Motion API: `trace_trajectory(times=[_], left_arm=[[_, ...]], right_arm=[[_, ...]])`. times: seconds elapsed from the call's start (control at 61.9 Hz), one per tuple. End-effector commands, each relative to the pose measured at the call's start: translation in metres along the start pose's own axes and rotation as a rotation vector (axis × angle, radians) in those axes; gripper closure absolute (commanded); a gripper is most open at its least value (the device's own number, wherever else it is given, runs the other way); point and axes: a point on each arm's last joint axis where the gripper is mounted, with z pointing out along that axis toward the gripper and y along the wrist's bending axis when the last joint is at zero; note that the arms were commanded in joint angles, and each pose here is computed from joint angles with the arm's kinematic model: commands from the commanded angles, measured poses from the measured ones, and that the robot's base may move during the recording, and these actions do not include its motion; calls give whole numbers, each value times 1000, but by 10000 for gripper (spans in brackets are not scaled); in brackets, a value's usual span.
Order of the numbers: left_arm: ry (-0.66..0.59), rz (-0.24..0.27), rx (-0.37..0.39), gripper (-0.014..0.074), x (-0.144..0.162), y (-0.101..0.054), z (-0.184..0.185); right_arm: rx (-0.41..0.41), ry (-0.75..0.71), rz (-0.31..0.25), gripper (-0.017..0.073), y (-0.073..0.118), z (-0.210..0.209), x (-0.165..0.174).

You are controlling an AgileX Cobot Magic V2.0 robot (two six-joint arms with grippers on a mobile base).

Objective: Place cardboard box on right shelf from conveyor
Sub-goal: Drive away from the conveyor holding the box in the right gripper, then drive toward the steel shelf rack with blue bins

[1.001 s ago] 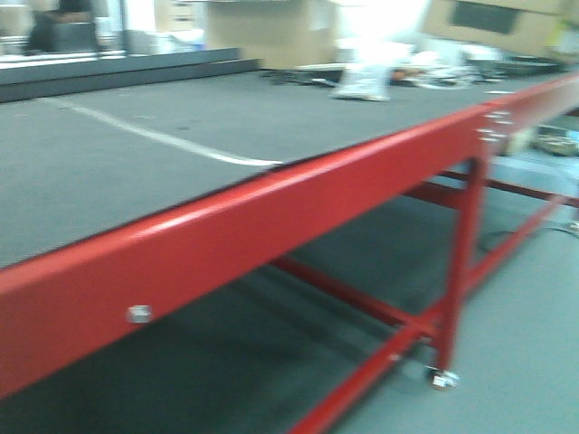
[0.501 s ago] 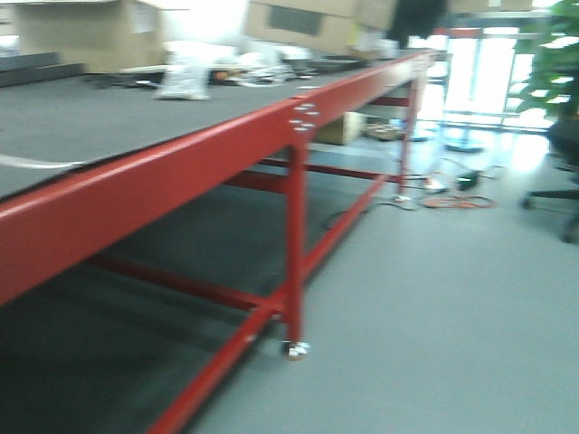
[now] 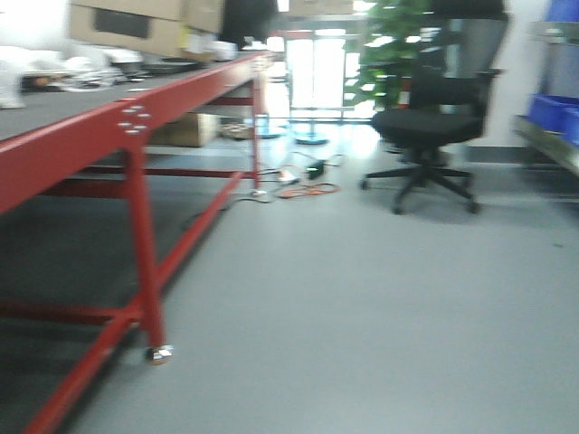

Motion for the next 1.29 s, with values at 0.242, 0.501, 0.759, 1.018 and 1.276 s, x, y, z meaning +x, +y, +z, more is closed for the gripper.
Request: trace_trajectory(times=[0.242, 0.501, 0.759, 1.018, 1.276], left_arm=[[-104, -12, 0, 713, -10, 0, -1], [-105, -12, 0, 713, -10, 0, -2], [-104, -12, 12, 713, -10, -1, -2], [-104, -12, 12, 713, -10, -1, -2], [-104, -12, 12, 713, -10, -1, -2]], right_arm=[[-10, -119, -22, 345, 2, -2, -17], [-10, -119, -22, 345, 2, -2, -17], [-10, -118, -22, 345, 2, -2, -17], [-10, -118, -22, 345, 2, -2, -17], [-10, -118, -22, 345, 2, -2, -17]])
